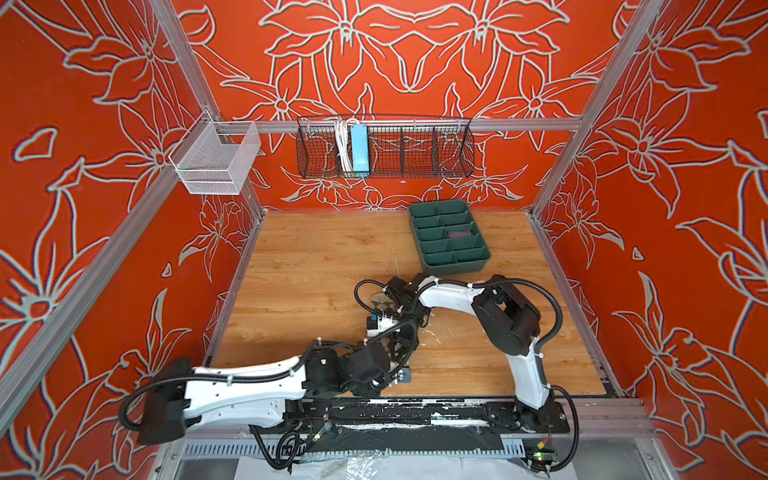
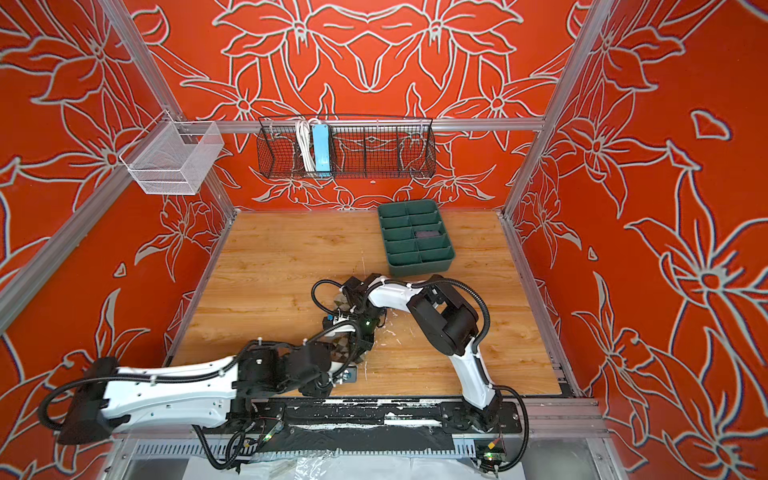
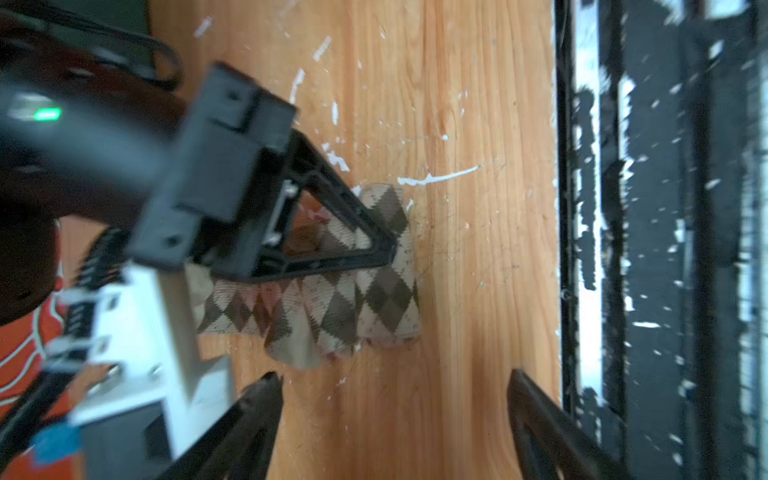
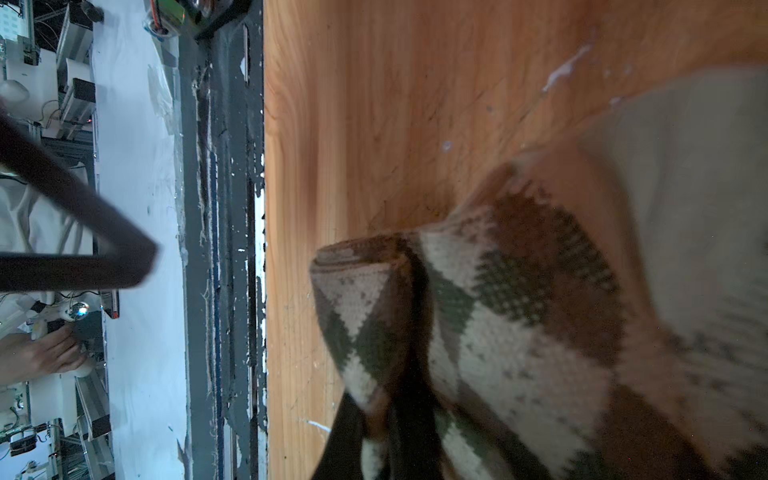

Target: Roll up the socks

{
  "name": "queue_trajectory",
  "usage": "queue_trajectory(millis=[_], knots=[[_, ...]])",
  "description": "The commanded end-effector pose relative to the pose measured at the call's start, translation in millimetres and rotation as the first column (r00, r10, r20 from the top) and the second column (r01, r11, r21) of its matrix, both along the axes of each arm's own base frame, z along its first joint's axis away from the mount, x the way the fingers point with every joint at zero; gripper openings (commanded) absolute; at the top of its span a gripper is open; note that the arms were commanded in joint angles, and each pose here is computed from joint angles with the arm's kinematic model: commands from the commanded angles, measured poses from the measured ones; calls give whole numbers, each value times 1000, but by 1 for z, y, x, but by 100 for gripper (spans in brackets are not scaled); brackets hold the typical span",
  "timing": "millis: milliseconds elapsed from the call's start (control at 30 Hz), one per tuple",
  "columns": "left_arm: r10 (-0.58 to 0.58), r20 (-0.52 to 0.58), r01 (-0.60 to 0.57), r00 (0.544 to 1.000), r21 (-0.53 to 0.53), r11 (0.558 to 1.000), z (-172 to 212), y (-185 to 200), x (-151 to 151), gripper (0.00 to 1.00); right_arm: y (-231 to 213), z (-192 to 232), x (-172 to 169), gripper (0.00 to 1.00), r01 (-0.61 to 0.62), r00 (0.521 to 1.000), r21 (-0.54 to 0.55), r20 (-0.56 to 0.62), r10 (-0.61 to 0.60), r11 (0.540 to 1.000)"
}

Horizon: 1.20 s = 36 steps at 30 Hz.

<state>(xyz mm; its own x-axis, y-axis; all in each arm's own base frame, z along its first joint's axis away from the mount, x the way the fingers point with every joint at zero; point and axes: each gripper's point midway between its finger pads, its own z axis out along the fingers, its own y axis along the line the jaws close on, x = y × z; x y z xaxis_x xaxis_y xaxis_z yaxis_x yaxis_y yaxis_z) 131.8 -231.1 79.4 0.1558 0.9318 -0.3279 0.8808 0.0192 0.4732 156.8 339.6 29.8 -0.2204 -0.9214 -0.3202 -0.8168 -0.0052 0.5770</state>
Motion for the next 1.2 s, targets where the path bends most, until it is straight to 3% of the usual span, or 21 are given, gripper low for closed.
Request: queue_trajectory(millis=[0, 133, 200, 267, 367, 400, 500, 633, 733, 833, 933, 1033, 1067, 1100, 1167], knots=[[68, 164, -68, 984, -11, 998, -9, -15, 28, 78, -9, -18, 2, 8, -26, 999, -40, 25, 27, 999], [76, 207, -84, 975, 27, 996, -29, -21, 38, 69, -11, -17, 1, 8, -32, 999, -37, 20, 33, 999], [87, 209, -103, 974, 71, 992, -44, -18, 40, 59, -12, -16, 1, 8, -36, 999, -32, 29, 37, 999], [98, 209, -127, 973, 131, 983, -55, -12, 42, 41, -13, -15, 4, 8, -31, 998, -21, 60, 32, 999], [118, 198, -161, 973, 218, 963, -67, -6, 43, 4, -13, -7, 12, 9, 0, 991, 31, 136, -4, 1000], [124, 192, -168, 974, 236, 957, -71, -4, 42, 0, -13, -3, 16, 9, 12, 986, 55, 163, -21, 998], [135, 159, -174, 978, 262, 949, -80, 0, 37, 0, -15, 10, 28, 12, 68, 967, 124, 235, -96, 990], [122, 104, -145, 987, 262, 954, -79, 0, 29, 0, -26, 30, 41, 22, 149, 936, 197, 289, -202, 969], [108, 23, -111, 994, 264, 958, -78, 4, 19, 0, -39, 50, 57, 28, 233, 886, 257, 342, -314, 938], [113, -69, -94, 991, 235, 968, -73, 5, 12, 0, -61, 75, 87, 31, 363, 760, 318, 443, -476, 876], [136, -239, -96, 962, 172, 980, -63, 1, 5, 0, -92, 114, 120, 33, 491, 523, 424, 555, -646, 761], [154, -382, -107, 911, 141, 984, -55, 0, 2, 0, -122, 168, 133, 40, 496, 255, 606, 583, -772, 622], [166, -418, -122, 893, 130, 984, -52, 0, 4, 0, -130, 183, 132, 43, 481, 190, 664, 559, -807, 573], [177, -450, -134, 875, 126, 983, -51, 1, 6, 0, -134, 193, 127, 46, 452, 163, 702, 541, -825, 550], [198, -512, -165, 836, 109, 980, -46, 2, 10, 0, -135, 207, 107, 49, 368, 178, 767, 497, -849, 526]])
